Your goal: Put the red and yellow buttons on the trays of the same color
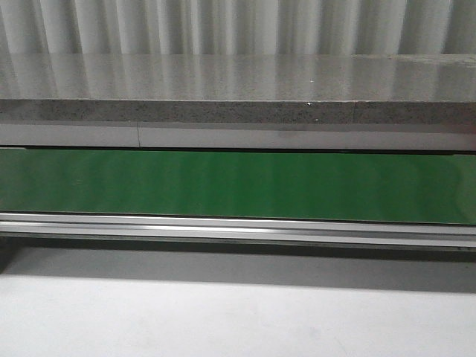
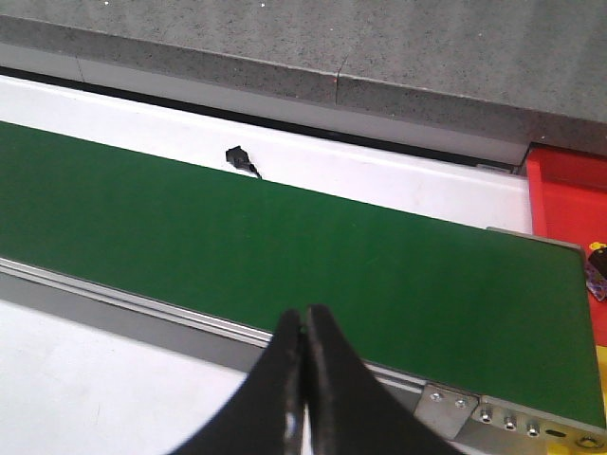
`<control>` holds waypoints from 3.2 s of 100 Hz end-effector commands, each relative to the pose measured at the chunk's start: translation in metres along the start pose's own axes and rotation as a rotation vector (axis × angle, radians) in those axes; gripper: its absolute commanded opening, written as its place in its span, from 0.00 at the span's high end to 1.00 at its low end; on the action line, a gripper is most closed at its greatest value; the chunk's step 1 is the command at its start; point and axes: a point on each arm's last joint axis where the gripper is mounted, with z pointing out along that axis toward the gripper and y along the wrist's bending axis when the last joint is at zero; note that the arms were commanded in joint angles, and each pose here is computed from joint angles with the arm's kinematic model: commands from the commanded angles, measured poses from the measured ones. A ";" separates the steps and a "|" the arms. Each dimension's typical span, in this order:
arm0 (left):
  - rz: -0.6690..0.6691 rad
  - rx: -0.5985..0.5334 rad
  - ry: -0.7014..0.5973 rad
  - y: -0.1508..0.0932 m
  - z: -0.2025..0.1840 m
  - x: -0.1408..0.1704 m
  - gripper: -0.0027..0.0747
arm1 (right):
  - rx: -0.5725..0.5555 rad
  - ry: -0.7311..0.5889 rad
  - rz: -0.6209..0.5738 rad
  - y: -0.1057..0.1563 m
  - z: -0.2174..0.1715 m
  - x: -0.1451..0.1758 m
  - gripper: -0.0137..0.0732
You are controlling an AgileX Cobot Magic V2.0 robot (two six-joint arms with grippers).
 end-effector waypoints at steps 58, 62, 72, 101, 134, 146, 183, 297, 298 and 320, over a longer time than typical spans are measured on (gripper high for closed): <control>-0.283 -0.165 0.431 0.070 0.078 -0.038 0.33 | 0.016 -0.081 -0.012 -0.001 -0.003 -0.013 0.92; -0.288 -0.166 0.440 0.072 0.083 -0.040 0.33 | 0.016 -0.081 -0.012 -0.001 -0.003 -0.013 0.92; -0.309 -0.168 0.457 0.075 0.097 -0.042 0.33 | 0.016 -0.081 -0.012 -0.001 -0.003 -0.013 0.92; -0.381 -0.153 0.491 0.081 0.131 -0.043 0.33 | 0.016 -0.081 -0.012 -0.001 -0.003 -0.013 0.92; -0.396 -0.148 0.532 0.087 0.166 -0.043 0.33 | 0.016 -0.081 -0.012 -0.001 -0.003 -0.013 0.92; -0.396 -0.150 0.508 0.089 0.171 -0.043 0.33 | 0.016 -0.081 -0.012 -0.001 -0.003 -0.013 0.92; -0.392 -0.153 0.484 0.089 0.172 -0.045 0.69 | 0.016 -0.081 -0.012 -0.001 -0.003 -0.013 0.92; 0.051 0.021 0.359 -0.012 0.109 -0.072 0.72 | 0.016 -0.081 -0.012 -0.001 -0.003 -0.013 0.92; 0.052 0.021 0.359 -0.012 0.109 -0.072 0.71 | 0.016 -0.081 -0.012 -0.001 -0.003 -0.013 0.92; 0.027 0.073 0.340 -0.017 0.107 -0.078 0.17 | 0.016 -0.081 -0.012 -0.001 -0.003 -0.013 0.92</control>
